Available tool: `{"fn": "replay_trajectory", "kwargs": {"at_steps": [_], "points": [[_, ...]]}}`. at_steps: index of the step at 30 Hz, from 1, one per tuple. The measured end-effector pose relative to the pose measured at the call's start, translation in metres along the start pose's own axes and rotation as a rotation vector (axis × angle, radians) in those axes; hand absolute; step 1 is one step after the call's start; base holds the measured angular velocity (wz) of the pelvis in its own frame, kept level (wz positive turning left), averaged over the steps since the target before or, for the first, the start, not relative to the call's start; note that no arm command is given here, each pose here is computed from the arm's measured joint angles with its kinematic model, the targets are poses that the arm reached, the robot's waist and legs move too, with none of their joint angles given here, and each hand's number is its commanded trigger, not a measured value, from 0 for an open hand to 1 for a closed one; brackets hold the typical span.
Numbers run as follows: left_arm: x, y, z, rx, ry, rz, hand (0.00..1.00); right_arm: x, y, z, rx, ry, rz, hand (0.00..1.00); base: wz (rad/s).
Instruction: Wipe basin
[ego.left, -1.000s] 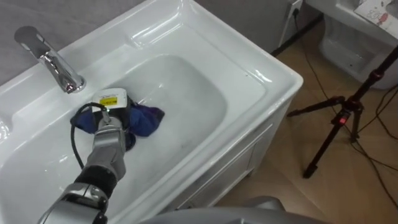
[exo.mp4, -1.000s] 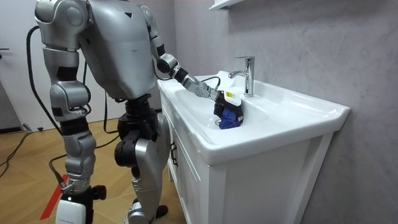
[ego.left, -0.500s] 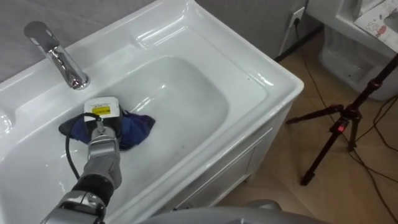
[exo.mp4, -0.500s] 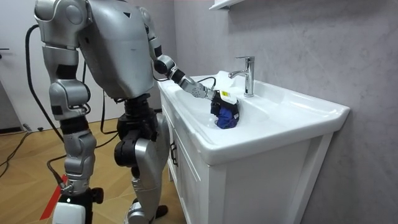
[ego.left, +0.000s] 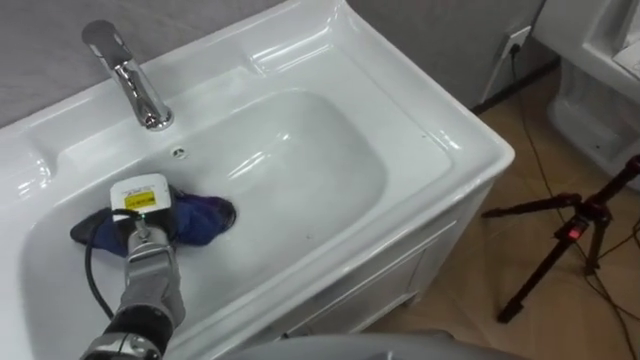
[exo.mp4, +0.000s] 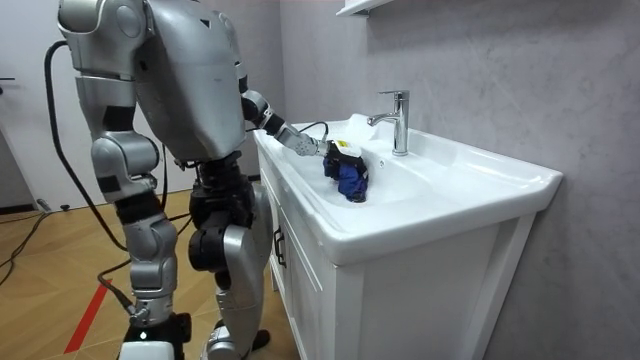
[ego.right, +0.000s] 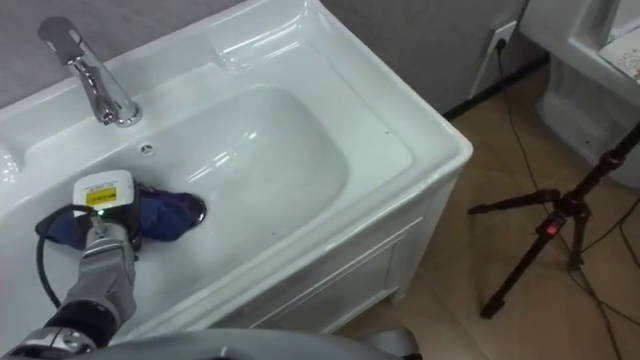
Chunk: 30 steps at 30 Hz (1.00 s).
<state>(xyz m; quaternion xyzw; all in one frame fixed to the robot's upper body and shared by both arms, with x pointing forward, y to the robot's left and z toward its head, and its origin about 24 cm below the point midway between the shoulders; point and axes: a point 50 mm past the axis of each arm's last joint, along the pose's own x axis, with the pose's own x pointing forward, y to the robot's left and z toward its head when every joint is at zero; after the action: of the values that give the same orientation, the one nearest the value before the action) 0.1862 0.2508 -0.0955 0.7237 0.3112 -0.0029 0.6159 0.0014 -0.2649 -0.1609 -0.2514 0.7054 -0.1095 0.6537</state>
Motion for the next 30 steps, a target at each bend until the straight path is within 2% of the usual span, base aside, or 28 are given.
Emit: {"fn": "replay_trajectory", "kwargs": {"at_steps": [8, 16, 21, 30], "points": [[-0.004, -0.001, -0.005, 0.035, 0.0, 0.084, 1.0, 0.001, -0.006, 0.006, -0.002, -0.024, -0.014, 0.0, 0.04], [-0.001, 0.002, -0.027, 0.064, 0.001, 0.103, 1.0, 0.002, -0.014, 0.019, 0.019, -0.072, -0.023, 0.0, 0.08], [0.001, 0.003, -0.03, 0.066, 0.003, 0.092, 1.0, 0.002, -0.02, 0.025, 0.04, -0.092, -0.016, 0.0, 0.1], [0.009, 0.025, -0.045, -0.003, 0.044, 0.176, 1.0, 0.002, -0.022, 0.029, 0.121, -0.098, -0.002, 0.0, 0.1]]}}
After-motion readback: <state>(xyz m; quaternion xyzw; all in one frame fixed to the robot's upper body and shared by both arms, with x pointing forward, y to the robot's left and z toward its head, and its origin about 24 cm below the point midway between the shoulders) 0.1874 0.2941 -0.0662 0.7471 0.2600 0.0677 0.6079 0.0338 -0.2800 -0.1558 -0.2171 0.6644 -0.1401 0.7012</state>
